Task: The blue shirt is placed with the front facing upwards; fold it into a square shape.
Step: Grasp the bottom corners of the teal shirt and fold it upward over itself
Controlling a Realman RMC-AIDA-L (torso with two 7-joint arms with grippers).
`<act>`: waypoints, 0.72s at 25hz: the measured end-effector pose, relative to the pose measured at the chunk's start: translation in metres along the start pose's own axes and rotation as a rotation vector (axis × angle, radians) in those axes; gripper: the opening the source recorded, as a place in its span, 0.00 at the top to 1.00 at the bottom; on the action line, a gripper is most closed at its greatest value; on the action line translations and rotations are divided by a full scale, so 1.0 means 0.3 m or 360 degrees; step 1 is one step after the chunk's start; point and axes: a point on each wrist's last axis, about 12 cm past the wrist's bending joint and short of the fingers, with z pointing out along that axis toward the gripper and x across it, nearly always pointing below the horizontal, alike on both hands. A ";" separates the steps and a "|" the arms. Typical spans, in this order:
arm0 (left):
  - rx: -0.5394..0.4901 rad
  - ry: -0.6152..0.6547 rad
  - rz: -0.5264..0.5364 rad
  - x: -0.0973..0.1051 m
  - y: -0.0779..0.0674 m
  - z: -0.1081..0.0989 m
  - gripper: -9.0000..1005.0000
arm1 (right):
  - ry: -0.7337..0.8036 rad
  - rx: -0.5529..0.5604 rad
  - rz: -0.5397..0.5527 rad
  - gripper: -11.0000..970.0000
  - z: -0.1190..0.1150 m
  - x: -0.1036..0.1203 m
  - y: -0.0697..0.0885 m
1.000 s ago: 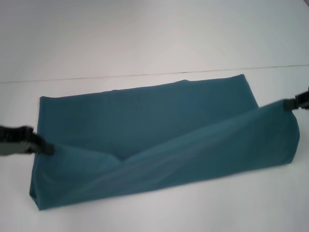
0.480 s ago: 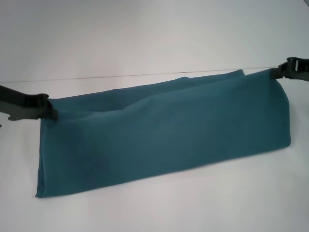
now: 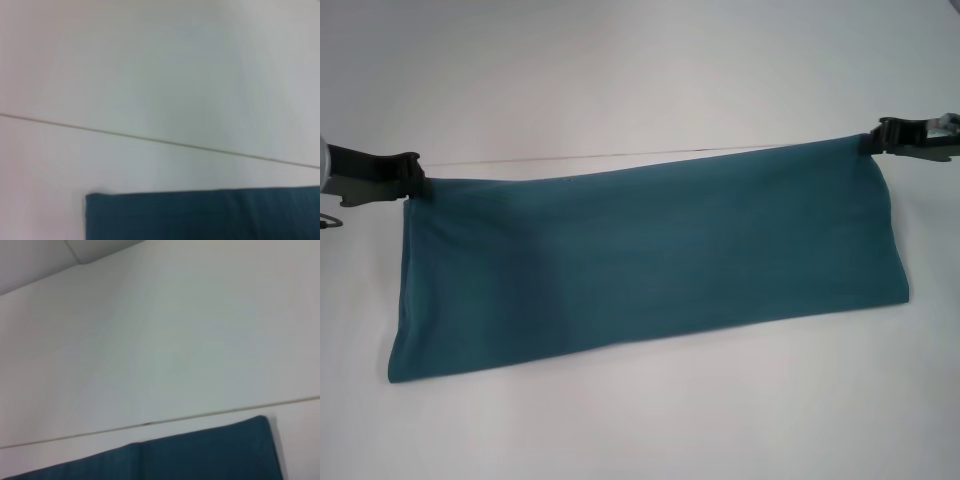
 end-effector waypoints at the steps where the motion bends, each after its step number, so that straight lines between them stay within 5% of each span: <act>1: -0.0005 0.0000 0.0002 0.000 -0.002 0.008 0.97 | -0.0009 0.0015 -0.0013 0.97 0.012 -0.001 0.006; 18: -0.0062 -0.0053 0.0036 -0.017 -0.024 0.039 0.97 | -0.0068 0.0202 -0.0294 0.97 0.132 -0.059 0.118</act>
